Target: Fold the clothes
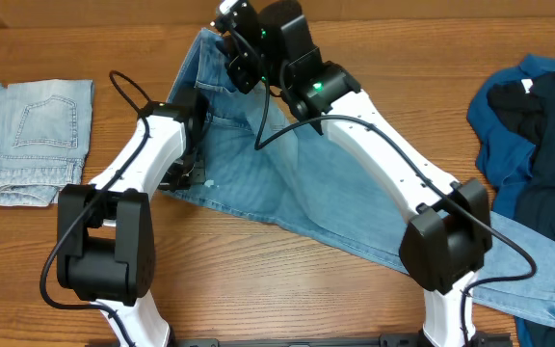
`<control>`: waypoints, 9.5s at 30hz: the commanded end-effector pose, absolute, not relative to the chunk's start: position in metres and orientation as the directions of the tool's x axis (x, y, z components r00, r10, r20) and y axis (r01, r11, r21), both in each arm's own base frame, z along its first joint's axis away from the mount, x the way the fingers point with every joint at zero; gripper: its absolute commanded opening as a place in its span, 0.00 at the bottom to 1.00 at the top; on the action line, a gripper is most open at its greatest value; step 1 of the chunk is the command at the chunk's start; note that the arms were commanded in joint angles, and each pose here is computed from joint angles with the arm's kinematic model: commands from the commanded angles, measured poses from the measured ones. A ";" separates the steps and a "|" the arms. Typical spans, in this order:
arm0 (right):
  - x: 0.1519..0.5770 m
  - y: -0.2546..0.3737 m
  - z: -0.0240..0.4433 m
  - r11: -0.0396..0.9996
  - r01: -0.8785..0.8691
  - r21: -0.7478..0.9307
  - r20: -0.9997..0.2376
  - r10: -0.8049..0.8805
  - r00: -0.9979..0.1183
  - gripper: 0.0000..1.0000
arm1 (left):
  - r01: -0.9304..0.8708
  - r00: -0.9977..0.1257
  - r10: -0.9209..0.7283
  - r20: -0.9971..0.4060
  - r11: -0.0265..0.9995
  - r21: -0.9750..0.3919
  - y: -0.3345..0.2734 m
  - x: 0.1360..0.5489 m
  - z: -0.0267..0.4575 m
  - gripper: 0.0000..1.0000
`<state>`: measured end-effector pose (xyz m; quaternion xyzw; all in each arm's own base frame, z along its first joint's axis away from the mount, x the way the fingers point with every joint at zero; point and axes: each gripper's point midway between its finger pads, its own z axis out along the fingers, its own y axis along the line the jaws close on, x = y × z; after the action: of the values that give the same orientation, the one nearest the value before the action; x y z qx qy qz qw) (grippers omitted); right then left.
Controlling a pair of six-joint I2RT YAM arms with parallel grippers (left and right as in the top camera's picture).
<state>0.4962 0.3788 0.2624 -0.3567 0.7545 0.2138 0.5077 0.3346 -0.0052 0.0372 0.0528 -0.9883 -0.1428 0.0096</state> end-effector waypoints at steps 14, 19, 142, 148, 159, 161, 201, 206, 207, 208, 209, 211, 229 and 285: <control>0.473 0.454 0.241 0.526 -0.850 -0.035 -0.950 -0.280 -0.135 0.04 | -0.428 -0.888 -0.459 0.036 0.852 0.300 0.102 0.304 0.043 0.04; 0.476 0.462 0.213 0.513 -0.858 -0.023 -0.943 -0.295 -0.151 0.08 | -0.436 -0.885 -0.463 0.038 0.855 0.281 0.100 0.305 0.042 0.21; 0.334 -0.008 0.189 0.871 0.492 0.013 0.040 0.491 -0.870 0.44 | -0.325 -0.896 -0.394 -0.204 0.896 -0.302 0.030 0.420 0.128 0.07; 0.292 -0.009 0.131 0.868 0.491 -0.077 0.231 0.495 -0.838 0.04 | -0.323 -0.897 -0.391 -0.206 0.899 -0.296 0.031 0.420 0.128 0.11; 0.228 -0.008 0.034 0.840 0.518 -0.163 0.336 0.541 -0.771 0.04 | -0.319 -0.898 -0.384 -0.214 0.904 -0.286 0.033 0.420 0.127 0.15; 0.226 -0.020 0.023 0.840 0.500 -0.209 0.290 0.542 -0.789 0.04 | -0.335 -0.894 -0.387 -0.225 0.912 -0.237 0.041 0.419 0.125 0.15; 0.416 0.004 0.023 0.966 0.189 0.174 -0.396 0.244 -0.885 0.04 | -0.430 -0.854 -0.415 -0.312 0.902 -0.023 0.094 0.418 0.104 0.04; 0.394 -0.045 0.085 0.867 0.499 0.013 -0.251 0.486 -0.837 0.04 | -0.431 -0.854 -0.418 -0.309 0.902 -0.027 0.095 0.417 0.104 0.04; 0.381 -0.058 0.091 0.823 0.568 -0.025 -0.220 0.550 -0.806 0.04 | -0.428 -0.855 -0.418 -0.307 0.903 -0.036 0.093 0.418 0.104 0.04; 0.371 -0.067 0.089 0.792 0.609 -0.038 -0.191 0.592 -0.783 0.04 | -0.424 -0.856 -0.418 -0.304 0.904 -0.050 0.090 0.418 0.104 0.05; 0.363 -0.074 0.087 0.771 0.635 -0.047 -0.171 0.620 -0.765 0.04 | -0.420 -0.857 -0.418 -0.301 0.905 -0.060 0.088 0.419 0.104 0.05; 0.348 -0.097 0.080 0.739 0.671 -0.054 -0.133 0.661 -0.738 0.04 | -0.410 -0.860 -0.419 -0.293 0.907 -0.094 0.082 0.420 0.104 0.05; 0.303 -0.114 -0.007 0.710 0.692 0.129 -0.019 0.700 -0.714 0.04 | -0.393 -0.864 -0.419 -0.278 0.908 -0.145 0.073 0.421 0.104 0.05; 0.387 -0.293 0.020 0.708 0.688 0.158 -0.380 0.687 -0.619 0.04 | -0.483 -0.842 -0.457 -0.286 0.875 0.025 0.105 0.405 0.102 0.18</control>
<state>0.3780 -0.2759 0.0090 0.3833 0.9041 0.0129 0.1885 0.4062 0.1012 0.1014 0.2340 -0.9616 -0.0499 -0.1342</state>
